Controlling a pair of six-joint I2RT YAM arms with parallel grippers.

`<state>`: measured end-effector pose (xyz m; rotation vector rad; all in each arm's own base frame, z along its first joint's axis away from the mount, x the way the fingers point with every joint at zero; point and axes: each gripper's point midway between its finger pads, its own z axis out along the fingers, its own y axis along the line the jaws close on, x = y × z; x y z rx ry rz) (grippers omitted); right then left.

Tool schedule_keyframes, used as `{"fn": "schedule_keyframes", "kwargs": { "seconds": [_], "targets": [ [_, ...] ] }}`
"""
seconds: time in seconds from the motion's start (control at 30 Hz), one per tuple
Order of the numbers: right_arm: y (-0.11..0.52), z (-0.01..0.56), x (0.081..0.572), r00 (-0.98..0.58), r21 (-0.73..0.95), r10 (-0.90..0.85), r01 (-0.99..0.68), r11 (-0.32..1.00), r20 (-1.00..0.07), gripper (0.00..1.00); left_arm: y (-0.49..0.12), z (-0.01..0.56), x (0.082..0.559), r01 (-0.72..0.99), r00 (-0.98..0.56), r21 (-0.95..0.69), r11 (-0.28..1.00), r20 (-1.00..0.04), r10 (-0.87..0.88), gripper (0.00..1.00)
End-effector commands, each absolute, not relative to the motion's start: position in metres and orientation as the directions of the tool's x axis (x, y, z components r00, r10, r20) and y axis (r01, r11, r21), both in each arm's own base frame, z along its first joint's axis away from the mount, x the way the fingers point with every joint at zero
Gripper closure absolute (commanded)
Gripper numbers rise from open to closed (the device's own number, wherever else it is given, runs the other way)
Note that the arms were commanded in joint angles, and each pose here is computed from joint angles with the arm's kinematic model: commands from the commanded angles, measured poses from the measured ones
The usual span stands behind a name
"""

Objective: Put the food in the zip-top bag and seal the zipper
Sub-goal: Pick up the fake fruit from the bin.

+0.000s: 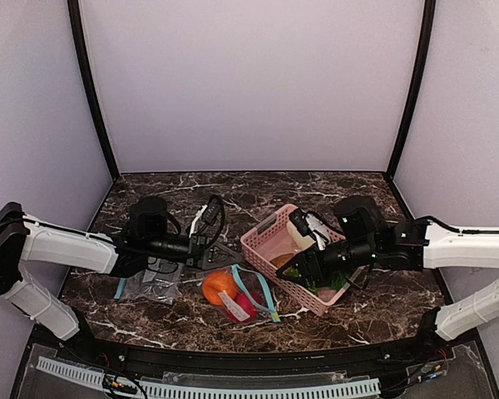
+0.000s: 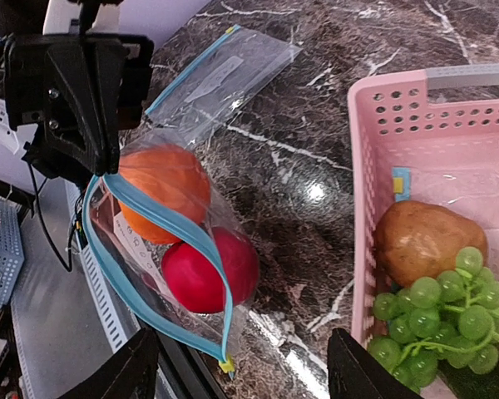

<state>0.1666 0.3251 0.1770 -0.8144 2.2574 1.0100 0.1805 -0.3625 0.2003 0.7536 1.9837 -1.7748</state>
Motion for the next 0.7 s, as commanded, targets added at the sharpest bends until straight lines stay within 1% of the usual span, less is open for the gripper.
{"fn": "schedule_keyframes", "kwargs": {
  "seconds": [0.0,0.13,0.3,0.37,0.5,0.6,0.67],
  "targets": [
    [0.356,0.165,0.151,-0.65,0.496,-0.344,-0.749,0.439,-0.677,0.33,-0.364,0.221,0.177,0.654,-0.752,-0.756,0.028,-0.646,0.131,0.99],
    [0.374,0.154,0.152,-0.642,0.494,-0.363,-0.759,0.425,-0.675,0.36,-0.364,0.219,0.176,0.651,-0.754,-0.758,0.03,-0.642,0.135,0.99],
    [0.389,0.141,0.157,-0.635,0.483,-0.398,-0.768,0.42,-0.662,0.44,-0.364,0.219,0.176,0.652,-0.753,-0.757,0.033,-0.643,0.139,0.99],
    [0.397,0.142,0.158,-0.627,0.491,-0.395,-0.775,0.397,-0.671,0.53,-0.363,0.22,0.176,0.654,-0.752,-0.756,0.035,-0.644,0.139,0.99],
    [0.404,0.148,0.153,-0.625,0.506,-0.394,-0.779,0.37,-0.674,0.81,-0.362,0.217,0.177,0.655,-0.752,-0.754,0.051,-0.644,0.14,0.99],
    [0.4,0.156,0.15,-0.631,0.511,-0.379,-0.773,0.376,-0.677,0.99,-0.361,0.217,0.181,0.673,-0.739,-0.735,0.087,-0.661,0.132,0.99],
    [0.397,0.163,0.15,-0.641,0.513,-0.362,-0.764,0.393,-0.677,1.0,-0.358,0.209,0.187,0.665,-0.746,-0.731,0.152,-0.651,0.14,0.98]
  ]
}}
